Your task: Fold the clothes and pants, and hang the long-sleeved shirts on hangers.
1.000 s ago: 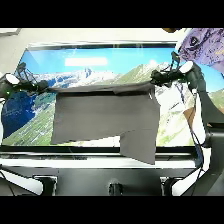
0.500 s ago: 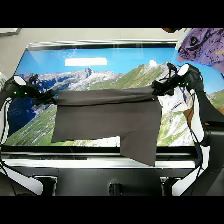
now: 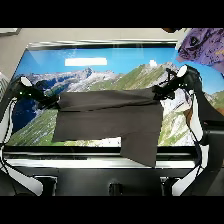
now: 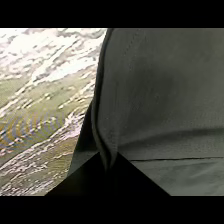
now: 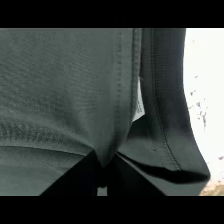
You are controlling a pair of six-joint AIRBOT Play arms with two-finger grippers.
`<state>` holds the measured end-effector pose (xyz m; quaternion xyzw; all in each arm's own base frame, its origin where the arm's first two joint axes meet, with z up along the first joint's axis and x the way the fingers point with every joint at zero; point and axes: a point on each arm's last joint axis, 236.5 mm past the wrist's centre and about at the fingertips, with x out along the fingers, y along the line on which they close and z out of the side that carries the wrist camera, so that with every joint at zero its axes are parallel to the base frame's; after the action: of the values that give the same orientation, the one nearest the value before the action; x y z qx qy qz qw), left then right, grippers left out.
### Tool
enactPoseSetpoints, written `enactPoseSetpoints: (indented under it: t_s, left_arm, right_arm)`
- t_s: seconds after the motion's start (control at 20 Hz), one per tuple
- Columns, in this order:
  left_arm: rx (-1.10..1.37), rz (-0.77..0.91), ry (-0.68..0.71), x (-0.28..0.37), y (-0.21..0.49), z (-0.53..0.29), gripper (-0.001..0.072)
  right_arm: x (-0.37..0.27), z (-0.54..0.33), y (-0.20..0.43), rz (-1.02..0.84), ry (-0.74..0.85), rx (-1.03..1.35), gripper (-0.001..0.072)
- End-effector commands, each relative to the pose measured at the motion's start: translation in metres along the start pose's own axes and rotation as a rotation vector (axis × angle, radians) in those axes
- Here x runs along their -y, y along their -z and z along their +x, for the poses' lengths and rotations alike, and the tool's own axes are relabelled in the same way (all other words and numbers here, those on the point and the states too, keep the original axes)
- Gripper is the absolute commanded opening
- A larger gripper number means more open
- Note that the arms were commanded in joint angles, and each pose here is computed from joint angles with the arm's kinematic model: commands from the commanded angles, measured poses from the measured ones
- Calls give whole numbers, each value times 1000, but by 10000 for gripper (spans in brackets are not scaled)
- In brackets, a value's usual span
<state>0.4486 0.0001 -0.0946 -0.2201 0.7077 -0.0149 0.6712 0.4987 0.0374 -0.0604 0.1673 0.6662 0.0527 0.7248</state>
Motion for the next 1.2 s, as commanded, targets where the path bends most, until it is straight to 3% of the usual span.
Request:
enactPoseSetpoints:
  t_s: [0.0,0.05,0.15,0.2,0.25,0.4,0.6,0.85,1.15]
  left_arm:
    - [-24,-8,0,1,4,7,127]
    - [-19,-21,0,1,2,7,281]
    - [-11,-35,2,2,0,2,662]
    - [-2,-31,4,3,-3,-6,675]
    - [15,-23,4,3,-7,-18,675]
    - [107,-27,-22,-12,-17,-79,675]
    - [175,-113,-95,-64,18,-145,673]
    - [201,-292,-14,-101,84,-146,669]
    - [154,-322,8,-100,112,-127,669]
  right_arm:
    - [2,8,4,7,2,-26,38]
    - [2,9,4,7,1,-28,101]
    - [-1,7,7,10,-12,-38,292]
    - [-3,3,9,6,-15,-42,427]
    - [-3,-7,10,-4,-14,-36,492]
    - [17,-63,16,-50,28,5,490]
    - [60,-121,51,99,-134,71,488]
    - [79,-70,186,269,-236,-30,487]
    - [58,-9,278,314,-303,-144,478]
